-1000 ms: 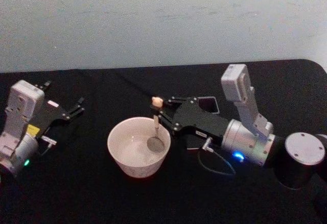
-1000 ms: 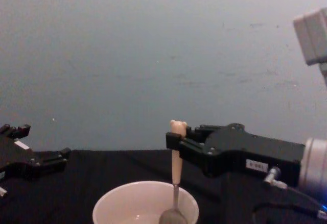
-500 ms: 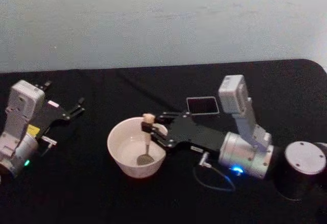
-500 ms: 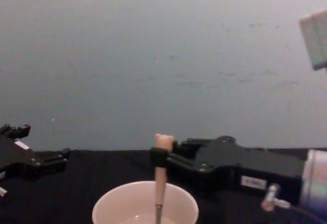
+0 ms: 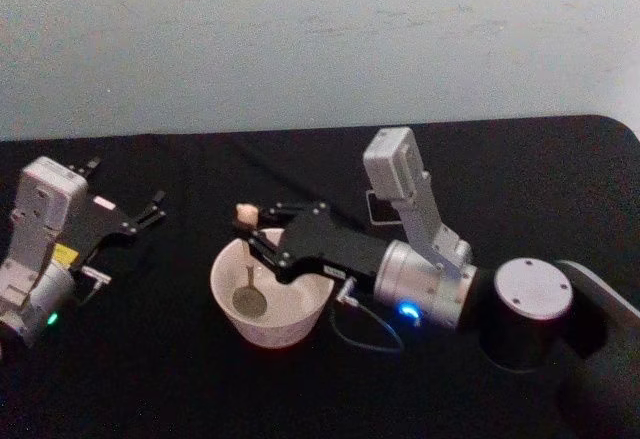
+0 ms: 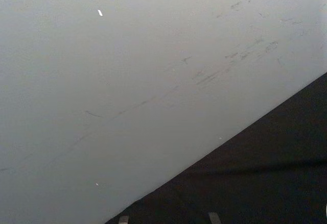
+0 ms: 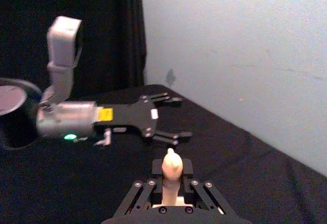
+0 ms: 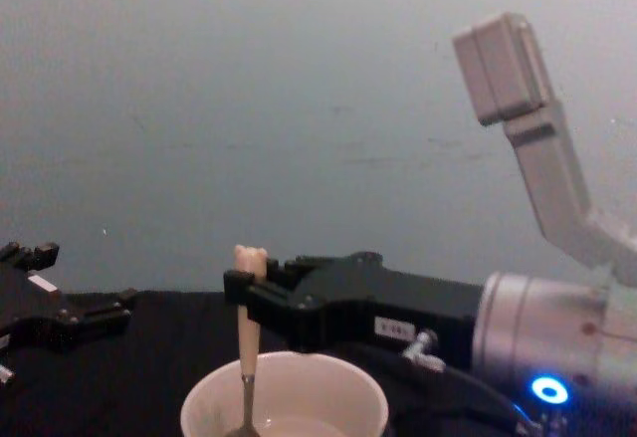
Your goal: Pick up the stirring spoon with one hand, stir inside the cup, then place it back in its original position.
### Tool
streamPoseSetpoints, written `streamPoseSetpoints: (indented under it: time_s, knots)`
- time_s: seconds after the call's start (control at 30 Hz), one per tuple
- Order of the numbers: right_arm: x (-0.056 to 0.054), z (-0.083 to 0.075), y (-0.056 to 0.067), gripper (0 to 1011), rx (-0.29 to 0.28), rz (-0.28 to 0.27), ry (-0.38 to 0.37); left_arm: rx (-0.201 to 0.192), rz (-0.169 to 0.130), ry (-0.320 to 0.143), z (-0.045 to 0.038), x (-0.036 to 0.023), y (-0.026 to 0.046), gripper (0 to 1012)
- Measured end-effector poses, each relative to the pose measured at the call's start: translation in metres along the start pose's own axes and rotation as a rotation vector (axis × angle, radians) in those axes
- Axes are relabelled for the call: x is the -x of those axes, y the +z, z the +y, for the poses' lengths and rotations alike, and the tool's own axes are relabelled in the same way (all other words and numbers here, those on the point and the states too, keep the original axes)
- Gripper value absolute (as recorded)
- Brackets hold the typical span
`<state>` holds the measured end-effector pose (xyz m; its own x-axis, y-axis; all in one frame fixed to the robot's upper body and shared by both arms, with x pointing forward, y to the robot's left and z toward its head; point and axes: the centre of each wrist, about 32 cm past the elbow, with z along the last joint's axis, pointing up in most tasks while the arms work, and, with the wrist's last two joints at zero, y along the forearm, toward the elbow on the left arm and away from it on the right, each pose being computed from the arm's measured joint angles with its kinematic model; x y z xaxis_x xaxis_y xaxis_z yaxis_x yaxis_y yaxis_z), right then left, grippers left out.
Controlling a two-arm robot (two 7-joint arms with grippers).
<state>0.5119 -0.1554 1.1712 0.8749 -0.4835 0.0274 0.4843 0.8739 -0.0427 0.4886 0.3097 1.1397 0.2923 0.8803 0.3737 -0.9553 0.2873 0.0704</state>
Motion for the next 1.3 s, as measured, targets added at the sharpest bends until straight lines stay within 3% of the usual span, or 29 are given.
streamPoseSetpoints:
  time_s: [0.3,0.5,0.67,0.97,1.3]
  knots:
    - [-0.017,0.017,0.001,214,-0.001,-0.012,-0.088,0.0,0.0,0.0,0.0,0.0,0.0,1001]
    - [-0.025,0.011,0.002,214,0.002,-0.023,-0.121,0.0,0.0,0.0,0.0,0.0,0.0,1001]
    - [-0.029,-0.003,0.003,214,0.006,-0.034,-0.138,0.0,0.0,0.0,0.0,0.0,0.0,1001]
    - [-0.025,-0.027,0.004,214,0.02,-0.036,-0.105,0.0,0.0,0.0,0.0,0.0,0.0,1001]
    - [-0.017,-0.033,0.006,214,0.017,-0.012,-0.068,0.0,0.0,0.0,0.0,0.0,0.0,1001]
